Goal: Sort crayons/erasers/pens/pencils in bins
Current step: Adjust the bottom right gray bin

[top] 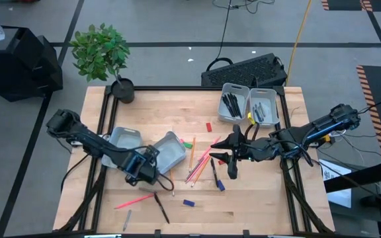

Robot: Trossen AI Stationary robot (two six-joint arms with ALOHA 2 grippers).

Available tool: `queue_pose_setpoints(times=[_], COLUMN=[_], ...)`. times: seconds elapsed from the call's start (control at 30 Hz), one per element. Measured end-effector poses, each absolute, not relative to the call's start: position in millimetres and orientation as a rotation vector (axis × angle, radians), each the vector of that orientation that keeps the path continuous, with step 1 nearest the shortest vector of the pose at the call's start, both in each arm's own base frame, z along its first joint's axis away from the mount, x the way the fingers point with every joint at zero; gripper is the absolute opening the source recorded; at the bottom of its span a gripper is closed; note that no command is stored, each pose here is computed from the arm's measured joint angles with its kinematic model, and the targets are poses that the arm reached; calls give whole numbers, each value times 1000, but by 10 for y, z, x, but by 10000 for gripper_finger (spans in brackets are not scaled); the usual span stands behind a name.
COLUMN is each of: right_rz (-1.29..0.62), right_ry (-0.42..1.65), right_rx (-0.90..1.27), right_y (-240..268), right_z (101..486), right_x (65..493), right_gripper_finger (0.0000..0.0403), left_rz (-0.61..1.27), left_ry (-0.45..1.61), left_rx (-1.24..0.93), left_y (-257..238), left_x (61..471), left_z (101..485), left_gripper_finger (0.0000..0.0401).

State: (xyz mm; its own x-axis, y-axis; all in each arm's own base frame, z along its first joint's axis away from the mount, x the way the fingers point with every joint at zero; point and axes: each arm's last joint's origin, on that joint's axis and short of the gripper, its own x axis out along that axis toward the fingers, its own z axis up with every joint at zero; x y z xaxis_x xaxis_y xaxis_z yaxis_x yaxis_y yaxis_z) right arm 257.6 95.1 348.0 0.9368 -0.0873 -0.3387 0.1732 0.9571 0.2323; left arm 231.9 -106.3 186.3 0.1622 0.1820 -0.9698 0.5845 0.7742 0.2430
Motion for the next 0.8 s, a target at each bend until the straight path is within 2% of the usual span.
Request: queue_pose_setpoints(times=[0.2, 0.27, 0.53, 0.8], right_rz=[-134, -134, -140, -151], right_ry=[332, 332, 330, 329], right_rx=[262, 258, 255, 257], right_y=[951, 951, 944, 915], right_z=[3480, 3480, 3481, 3481], right_x=[2576, 2576, 2578, 2588], right_gripper_finger=[134, 134, 134, 134], left_rz=[-347, -363, -277, -98], left_ry=[1362, 1333, 1267, 1380], left_rx=[657, 646, 581, 180], left_y=[-1074, -1092, -1119, -1064], left_x=[2367, 2392, 2521, 2538], left_z=[1865, 1868, 2077, 2305], left_gripper_finger=[41, 12, 5, 4])
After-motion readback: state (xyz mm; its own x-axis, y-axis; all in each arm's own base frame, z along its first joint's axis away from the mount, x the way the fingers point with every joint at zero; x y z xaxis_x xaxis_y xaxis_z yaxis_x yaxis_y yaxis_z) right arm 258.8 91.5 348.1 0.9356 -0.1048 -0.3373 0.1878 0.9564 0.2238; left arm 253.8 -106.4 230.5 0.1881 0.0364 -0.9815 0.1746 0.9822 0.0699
